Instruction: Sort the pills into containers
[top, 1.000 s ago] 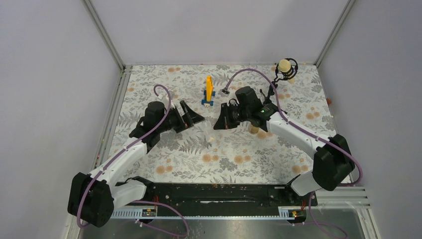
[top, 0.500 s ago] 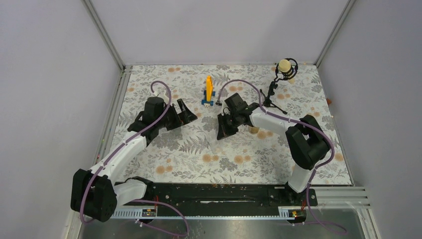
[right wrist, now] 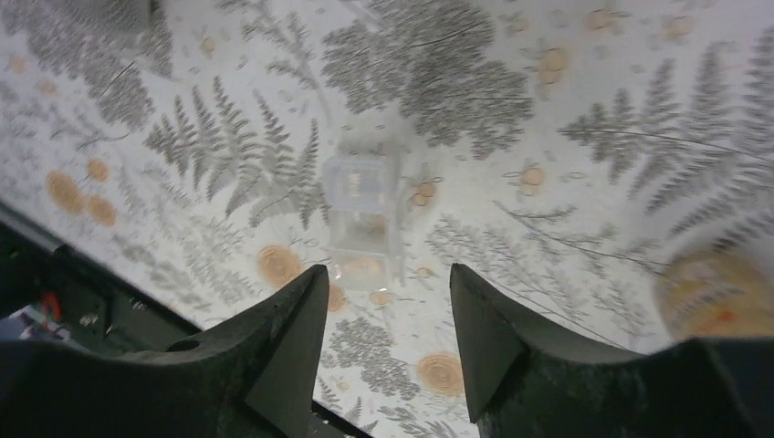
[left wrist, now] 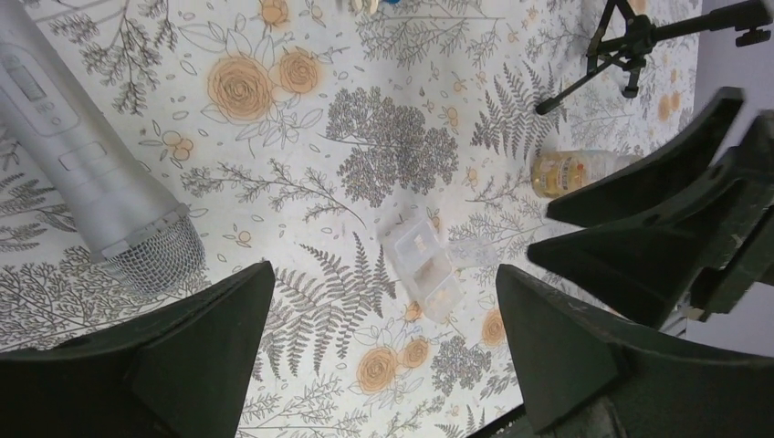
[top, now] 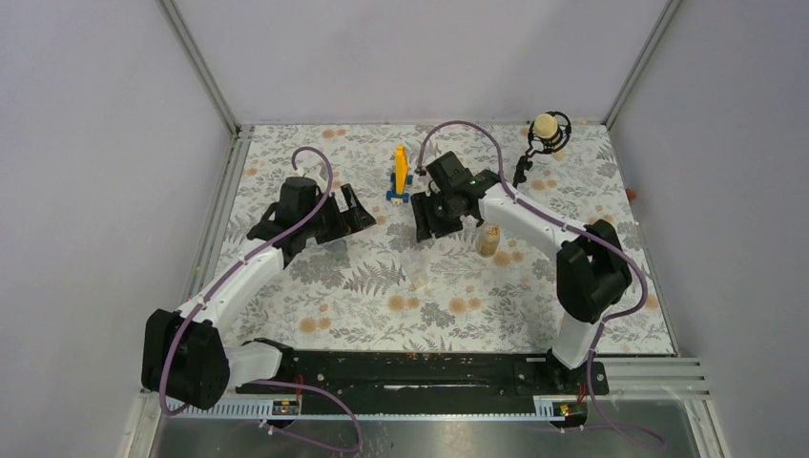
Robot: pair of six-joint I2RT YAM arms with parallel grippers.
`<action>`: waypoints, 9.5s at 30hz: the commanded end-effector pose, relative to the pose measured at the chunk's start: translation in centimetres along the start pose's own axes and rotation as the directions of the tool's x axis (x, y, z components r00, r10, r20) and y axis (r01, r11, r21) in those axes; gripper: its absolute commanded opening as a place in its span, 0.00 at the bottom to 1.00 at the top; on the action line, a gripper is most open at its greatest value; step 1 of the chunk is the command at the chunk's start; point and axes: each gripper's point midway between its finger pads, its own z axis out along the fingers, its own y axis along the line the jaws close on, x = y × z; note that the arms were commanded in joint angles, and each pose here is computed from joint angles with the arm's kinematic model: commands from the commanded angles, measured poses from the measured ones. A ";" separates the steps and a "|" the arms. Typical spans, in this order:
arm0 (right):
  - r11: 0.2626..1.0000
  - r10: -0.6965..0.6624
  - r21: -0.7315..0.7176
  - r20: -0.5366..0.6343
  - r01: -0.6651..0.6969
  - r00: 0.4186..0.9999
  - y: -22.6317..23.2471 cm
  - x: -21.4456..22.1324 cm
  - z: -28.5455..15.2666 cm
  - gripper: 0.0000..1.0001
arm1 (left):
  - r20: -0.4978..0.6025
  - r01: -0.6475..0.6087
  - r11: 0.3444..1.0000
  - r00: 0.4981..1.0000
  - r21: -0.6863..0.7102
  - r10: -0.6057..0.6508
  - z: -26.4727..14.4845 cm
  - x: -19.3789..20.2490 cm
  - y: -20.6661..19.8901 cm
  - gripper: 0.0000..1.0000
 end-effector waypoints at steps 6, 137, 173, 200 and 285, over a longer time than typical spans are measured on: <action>0.692 0.080 0.660 0.331 -0.291 0.940 -11.1 -2.4 -13.6 0.88 | 0.148 -0.077 0.997 0.986 0.008 0.075 -1.6 -4.4 -1.8 0.95; 0.864 0.471 -0.416 0.468 -0.284 0.748 2.4 -2.5 -16.9 0.39 | 0.252 -0.538 0.561 0.824 0.629 0.507 -1.7 7.2 -20.7 0.00; 0.919 0.177 -0.386 0.590 0.082 0.788 4.9 -3.5 -20.1 0.82 | 0.251 -0.605 0.537 0.767 0.588 0.590 0.1 6.3 -20.2 0.00; 0.932 0.096 -0.344 0.548 0.119 0.831 5.3 -5.0 -18.8 0.00 | 0.170 -0.515 0.461 0.778 0.722 0.604 -2.8 3.5 -21.7 0.00; 0.963 0.220 -0.261 0.623 -0.066 0.751 5.5 -8.9 -21.6 0.83 | 0.350 -0.714 0.377 0.647 0.590 0.678 -3.6 1.9 -19.4 0.00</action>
